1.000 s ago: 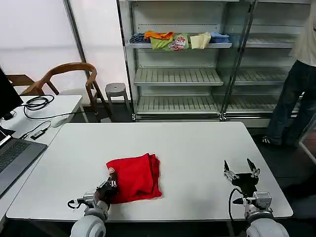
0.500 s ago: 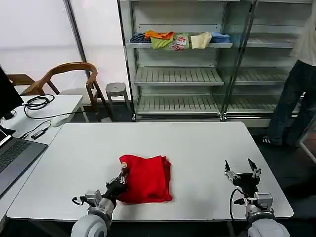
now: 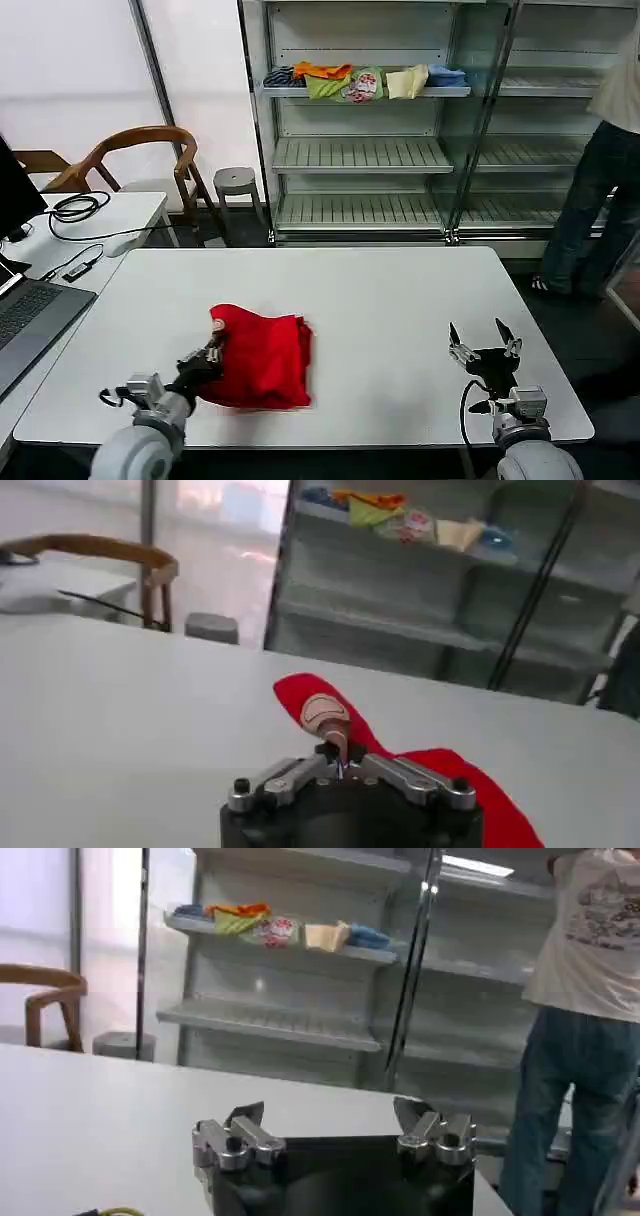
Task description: Fold and organize the clothes.
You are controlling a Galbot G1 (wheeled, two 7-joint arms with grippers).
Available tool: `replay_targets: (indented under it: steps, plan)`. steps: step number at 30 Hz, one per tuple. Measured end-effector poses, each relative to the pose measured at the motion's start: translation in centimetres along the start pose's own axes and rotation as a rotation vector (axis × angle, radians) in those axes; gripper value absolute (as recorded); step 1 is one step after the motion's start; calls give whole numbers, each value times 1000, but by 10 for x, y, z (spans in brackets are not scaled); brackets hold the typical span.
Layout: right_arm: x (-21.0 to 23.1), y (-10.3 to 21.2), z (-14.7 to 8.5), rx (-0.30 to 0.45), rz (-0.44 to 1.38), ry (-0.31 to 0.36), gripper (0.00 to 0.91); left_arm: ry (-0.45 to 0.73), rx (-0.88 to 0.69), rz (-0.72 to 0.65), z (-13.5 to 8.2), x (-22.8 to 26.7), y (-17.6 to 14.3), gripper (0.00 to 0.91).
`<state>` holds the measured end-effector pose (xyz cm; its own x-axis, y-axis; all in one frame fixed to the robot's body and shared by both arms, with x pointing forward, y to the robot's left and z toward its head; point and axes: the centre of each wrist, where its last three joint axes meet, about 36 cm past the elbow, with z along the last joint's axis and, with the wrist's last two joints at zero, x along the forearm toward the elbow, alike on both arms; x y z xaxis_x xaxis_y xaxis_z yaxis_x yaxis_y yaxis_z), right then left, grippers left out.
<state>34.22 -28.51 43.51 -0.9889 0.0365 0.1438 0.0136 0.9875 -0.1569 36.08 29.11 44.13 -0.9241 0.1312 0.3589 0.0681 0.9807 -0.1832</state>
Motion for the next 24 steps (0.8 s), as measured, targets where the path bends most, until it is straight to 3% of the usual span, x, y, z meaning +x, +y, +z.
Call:
replay_targets:
  steps: [10,14,20,24]
  plan:
    - [-8,8,-3,-25,-24,-35,907,16,-173,-206,-65,41,102,20]
    - [-7,9,-6,-30,-26,-45,907,6,-259,-271,-95,57,127,20]
    - [-2,7,-4,-21,-19,-40,907,-38,-364,-296,-107,63,109,20]
    - [2,3,-3,-9,-5,-31,907,-36,-419,-308,-75,52,78,20]
